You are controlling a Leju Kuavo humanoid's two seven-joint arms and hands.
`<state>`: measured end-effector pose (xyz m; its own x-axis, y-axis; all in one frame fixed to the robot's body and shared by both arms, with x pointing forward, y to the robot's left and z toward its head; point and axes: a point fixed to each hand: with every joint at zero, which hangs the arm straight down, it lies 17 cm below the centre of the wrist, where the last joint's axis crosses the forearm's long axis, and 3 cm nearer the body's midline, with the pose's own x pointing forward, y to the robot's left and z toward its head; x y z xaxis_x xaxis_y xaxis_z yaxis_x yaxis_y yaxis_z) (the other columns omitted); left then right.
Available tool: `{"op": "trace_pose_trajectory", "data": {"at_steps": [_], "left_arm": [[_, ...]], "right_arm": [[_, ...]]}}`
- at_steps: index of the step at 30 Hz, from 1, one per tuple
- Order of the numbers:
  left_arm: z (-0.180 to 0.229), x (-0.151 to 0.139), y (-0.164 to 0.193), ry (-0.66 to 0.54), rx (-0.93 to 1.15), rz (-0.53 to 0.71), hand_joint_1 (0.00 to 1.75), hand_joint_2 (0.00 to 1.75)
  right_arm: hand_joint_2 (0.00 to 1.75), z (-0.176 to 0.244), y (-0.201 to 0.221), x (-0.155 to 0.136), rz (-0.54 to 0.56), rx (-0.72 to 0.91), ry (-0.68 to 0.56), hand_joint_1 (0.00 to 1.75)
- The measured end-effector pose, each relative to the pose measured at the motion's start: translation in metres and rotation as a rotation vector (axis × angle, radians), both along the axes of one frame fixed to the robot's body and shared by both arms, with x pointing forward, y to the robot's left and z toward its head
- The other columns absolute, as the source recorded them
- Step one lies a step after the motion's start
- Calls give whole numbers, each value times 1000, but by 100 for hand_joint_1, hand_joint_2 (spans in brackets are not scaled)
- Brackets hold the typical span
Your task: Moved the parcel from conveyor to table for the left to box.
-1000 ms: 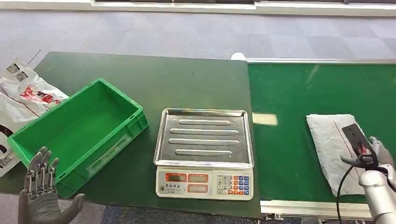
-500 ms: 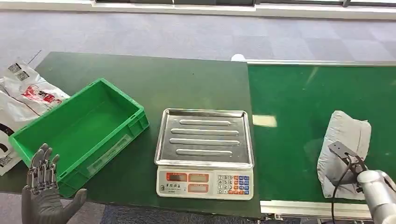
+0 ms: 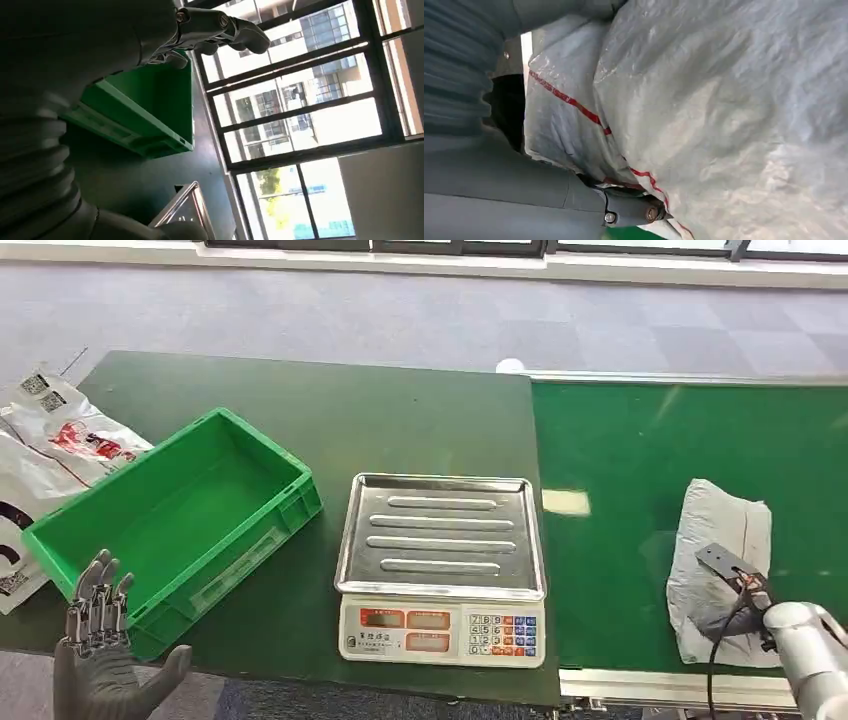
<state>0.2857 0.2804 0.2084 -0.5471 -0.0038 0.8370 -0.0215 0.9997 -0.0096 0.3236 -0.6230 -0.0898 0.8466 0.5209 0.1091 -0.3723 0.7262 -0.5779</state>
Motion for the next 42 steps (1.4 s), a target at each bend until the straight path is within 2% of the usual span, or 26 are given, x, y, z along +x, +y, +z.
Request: {"op": "trace_pose_trajectory", "data": {"at_steps": [26, 29, 31, 33, 34, 37, 40, 42], "left_arm": [[3, -10, -25, 29, 0, -69, 0, 175], [5, -10, -28, 31, -2, -82, 0, 175], [9, -11, -28, 29, -5, -86, 0, 175], [11, -11, -29, 26, -3, -87, 0, 175], [12, -10, -30, 25, -4, -84, 0, 175], [12, -9, -29, 14, -9, -65, 0, 175], [13, -4, -26, -1, -21, -35, 0, 175], [12, 0, -23, -6, -34, -18, 0, 175]], "right_arm": [[175, -7, 11, 12, 35, -132, -83, 175], [175, 10, 15, 41, 20, -153, -263, 175], [175, 39, 26, 73, -11, -123, -551, 175], [175, 101, 33, 106, -50, -137, -898, 175], [175, 124, 32, 113, -75, -139, -997, 175], [175, 204, 32, 113, -140, -147, -1338, 175], [175, 257, 39, 95, -148, -178, -1520, 175], [175, 280, 46, 82, -142, -183, -1595, 175]]}}
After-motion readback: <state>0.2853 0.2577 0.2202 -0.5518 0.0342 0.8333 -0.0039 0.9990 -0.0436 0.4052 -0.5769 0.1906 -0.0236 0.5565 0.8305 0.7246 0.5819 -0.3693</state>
